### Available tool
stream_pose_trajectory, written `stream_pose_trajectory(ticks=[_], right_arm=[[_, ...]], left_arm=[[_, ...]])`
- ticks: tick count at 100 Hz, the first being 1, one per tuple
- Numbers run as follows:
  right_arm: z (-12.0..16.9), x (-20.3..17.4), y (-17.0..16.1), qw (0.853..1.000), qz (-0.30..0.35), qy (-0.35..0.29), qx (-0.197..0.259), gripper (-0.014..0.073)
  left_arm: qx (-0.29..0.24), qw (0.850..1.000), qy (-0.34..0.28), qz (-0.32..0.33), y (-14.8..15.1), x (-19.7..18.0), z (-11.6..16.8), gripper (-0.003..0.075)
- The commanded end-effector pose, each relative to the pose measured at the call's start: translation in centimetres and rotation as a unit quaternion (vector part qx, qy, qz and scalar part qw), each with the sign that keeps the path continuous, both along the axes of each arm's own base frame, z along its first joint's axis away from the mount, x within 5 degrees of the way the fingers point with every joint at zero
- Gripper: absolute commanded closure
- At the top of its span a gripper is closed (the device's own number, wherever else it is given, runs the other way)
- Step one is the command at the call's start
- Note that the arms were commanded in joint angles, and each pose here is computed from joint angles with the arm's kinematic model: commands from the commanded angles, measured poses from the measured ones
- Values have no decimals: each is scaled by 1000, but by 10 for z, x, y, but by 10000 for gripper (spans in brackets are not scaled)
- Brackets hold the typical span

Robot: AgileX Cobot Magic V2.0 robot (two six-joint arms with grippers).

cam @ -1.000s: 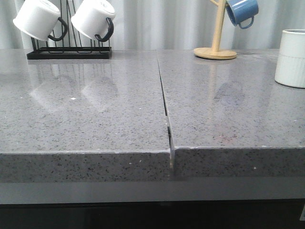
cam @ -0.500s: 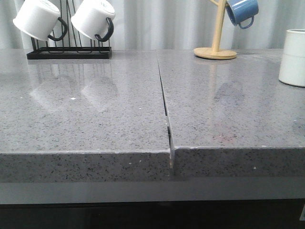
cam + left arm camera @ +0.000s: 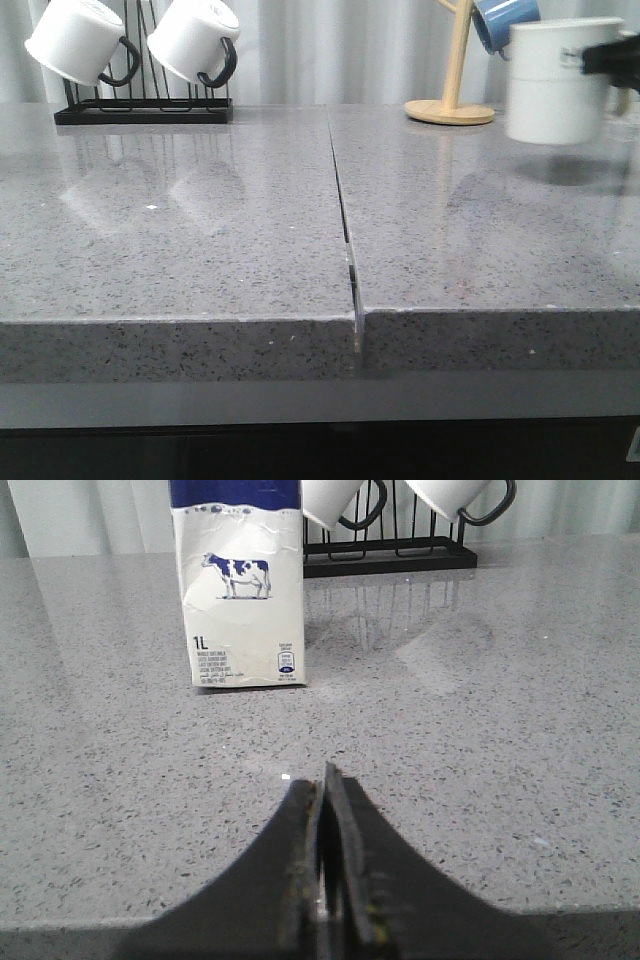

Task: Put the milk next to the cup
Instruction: 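Grasp the white HOME mug by its handle with the right gripper, then carry the mug toward the table center and set it down, then open the right gripper and withdraw it from the mug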

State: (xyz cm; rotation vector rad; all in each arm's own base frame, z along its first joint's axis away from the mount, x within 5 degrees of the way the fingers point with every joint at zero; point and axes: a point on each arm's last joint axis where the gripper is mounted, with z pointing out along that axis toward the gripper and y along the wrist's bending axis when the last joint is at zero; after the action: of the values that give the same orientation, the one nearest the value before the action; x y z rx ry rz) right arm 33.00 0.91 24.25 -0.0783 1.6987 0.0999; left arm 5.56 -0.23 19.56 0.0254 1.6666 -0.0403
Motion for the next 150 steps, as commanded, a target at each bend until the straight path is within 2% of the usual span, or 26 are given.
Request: stream_pose_trajectory(ticks=[1,29,57,79,86,98,108,150], right_arm=[[34,-6,24,997,34,-75,15,662],[28,-16,95,989,108,-72,77,662],[-5,-11,129,983,150,-67,86,662],[-17,-8,132,983,151,-57,83,651],[-16,-8,131,983,151,-57,83,594],[-17,-9,131,984,151,-55,83,442],[-20,-12,130,983,151,-56,83,376],[-17,-61,108,981,152,-78,90,375]], left_arm=[[-9,999,-31,-2,0,0,-6,741],[-9,999,-31,-2,0,0,-6,741],[-9,999,-31,-2,0,0,-6,741],[-9,999,-31,-2,0,0,-6,741],[-9,999,-31,-2,0,0,-6,741],[-9,999,-31,-2,0,0,-6,741],[-9,999,-31,-2,0,0,-6,741],[-9,999,-31,-2,0,0,-6,741]])
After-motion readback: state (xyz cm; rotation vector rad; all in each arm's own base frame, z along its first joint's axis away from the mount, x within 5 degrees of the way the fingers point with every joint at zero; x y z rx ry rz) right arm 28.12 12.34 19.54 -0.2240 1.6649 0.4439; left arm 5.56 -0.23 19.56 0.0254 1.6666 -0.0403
